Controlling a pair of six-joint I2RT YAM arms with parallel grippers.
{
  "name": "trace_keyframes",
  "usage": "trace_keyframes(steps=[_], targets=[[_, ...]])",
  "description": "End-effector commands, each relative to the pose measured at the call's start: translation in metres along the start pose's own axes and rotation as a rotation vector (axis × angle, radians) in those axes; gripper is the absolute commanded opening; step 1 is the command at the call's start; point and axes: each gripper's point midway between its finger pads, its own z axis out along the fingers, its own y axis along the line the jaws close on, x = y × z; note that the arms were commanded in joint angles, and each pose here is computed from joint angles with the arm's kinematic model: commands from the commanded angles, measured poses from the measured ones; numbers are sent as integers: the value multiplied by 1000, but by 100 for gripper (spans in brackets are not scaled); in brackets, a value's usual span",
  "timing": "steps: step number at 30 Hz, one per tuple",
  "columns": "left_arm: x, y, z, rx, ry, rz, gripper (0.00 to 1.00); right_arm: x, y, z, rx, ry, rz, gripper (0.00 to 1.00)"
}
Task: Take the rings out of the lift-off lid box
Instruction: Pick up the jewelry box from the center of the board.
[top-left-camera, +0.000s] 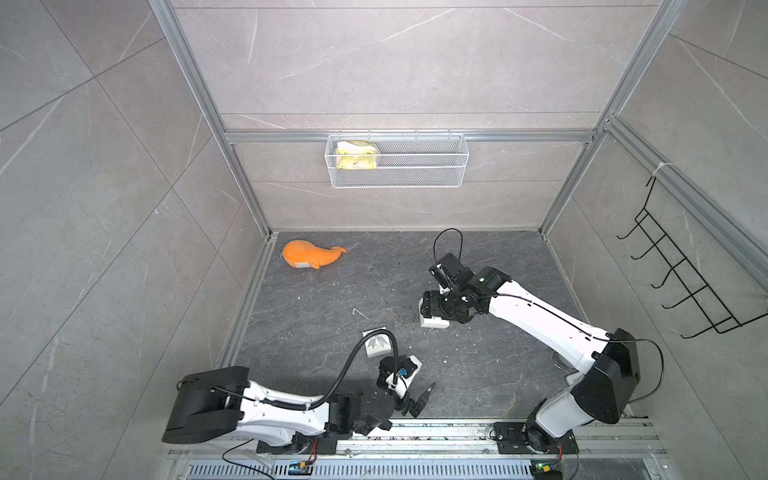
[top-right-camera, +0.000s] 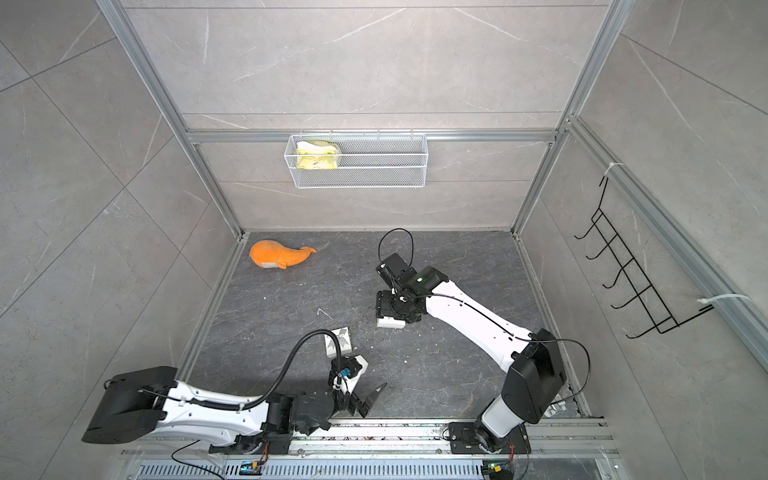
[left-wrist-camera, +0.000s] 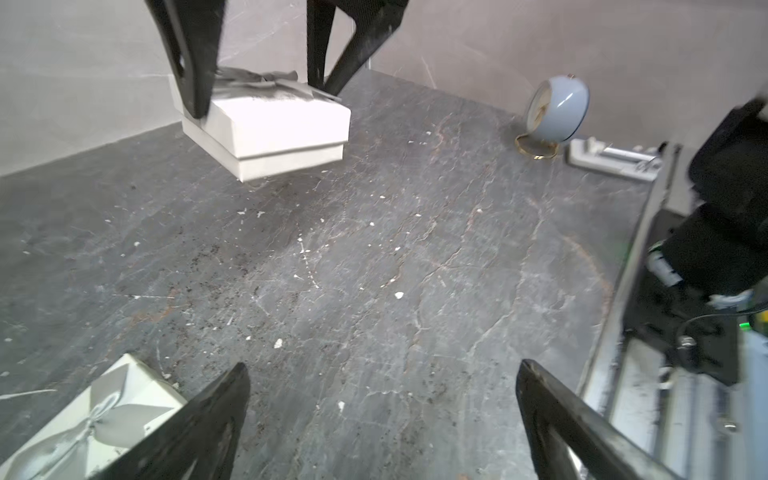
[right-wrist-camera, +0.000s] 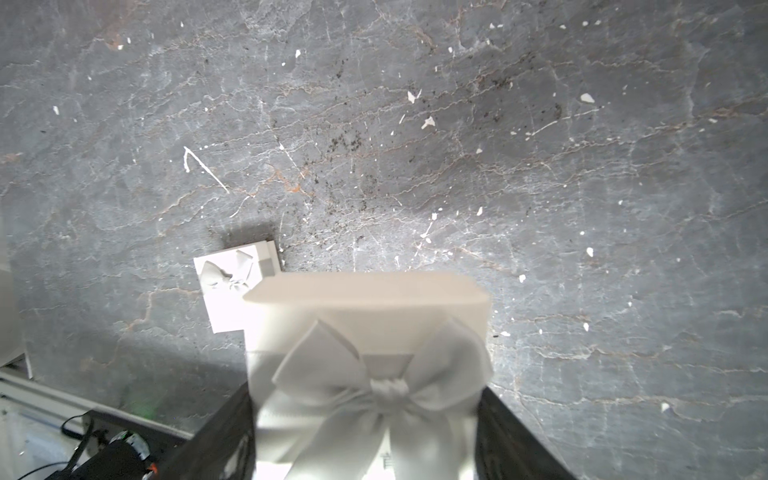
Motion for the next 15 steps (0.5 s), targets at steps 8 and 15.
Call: trace_keyframes(steps=[8, 15], targets=[[-66, -10, 25, -209, -284, 116, 100, 6, 10, -14, -59, 37, 21, 69], [-84, -13, 36, -302, -316, 201, 100, 8, 10, -19, -67, 35, 25, 69]])
